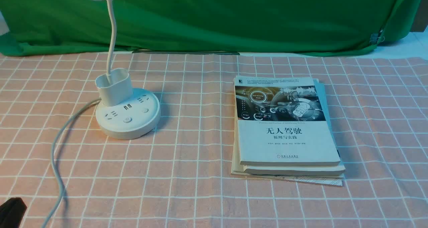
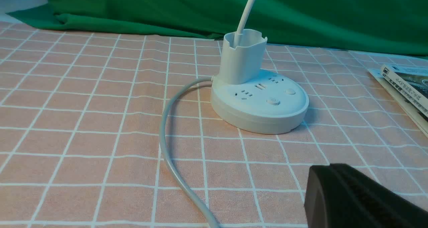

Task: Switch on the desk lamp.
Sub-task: Use the left arm to press the button switch on the lamp holder

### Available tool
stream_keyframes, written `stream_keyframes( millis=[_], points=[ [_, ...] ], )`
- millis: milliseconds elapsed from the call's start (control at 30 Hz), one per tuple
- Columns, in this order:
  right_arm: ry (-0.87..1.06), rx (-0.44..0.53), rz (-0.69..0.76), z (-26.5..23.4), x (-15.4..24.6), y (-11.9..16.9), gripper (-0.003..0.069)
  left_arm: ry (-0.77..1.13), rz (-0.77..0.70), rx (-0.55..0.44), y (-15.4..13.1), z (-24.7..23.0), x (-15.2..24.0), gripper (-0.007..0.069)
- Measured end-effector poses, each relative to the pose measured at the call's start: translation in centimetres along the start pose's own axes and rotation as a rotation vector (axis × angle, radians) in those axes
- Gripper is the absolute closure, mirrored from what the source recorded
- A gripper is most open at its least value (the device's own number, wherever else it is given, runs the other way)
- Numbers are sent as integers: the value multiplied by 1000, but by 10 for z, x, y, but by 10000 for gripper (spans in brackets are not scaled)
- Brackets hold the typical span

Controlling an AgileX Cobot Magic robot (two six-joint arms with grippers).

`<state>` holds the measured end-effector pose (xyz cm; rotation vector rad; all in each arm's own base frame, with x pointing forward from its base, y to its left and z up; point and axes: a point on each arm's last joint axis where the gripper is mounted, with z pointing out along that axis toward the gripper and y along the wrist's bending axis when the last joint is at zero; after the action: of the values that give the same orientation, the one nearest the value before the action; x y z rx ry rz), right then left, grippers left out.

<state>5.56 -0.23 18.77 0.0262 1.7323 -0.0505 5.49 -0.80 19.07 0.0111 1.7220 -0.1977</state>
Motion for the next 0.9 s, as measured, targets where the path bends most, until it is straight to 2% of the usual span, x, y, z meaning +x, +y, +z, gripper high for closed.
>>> stream_keyframes(
  millis=[633,900],
  points=[
    [0,0,0,0,0,0,418,0,0,0,0,0,0,623],
    [0,0,0,0,0,0,418,-1,61,-7,1,0,0,623]
  ],
)
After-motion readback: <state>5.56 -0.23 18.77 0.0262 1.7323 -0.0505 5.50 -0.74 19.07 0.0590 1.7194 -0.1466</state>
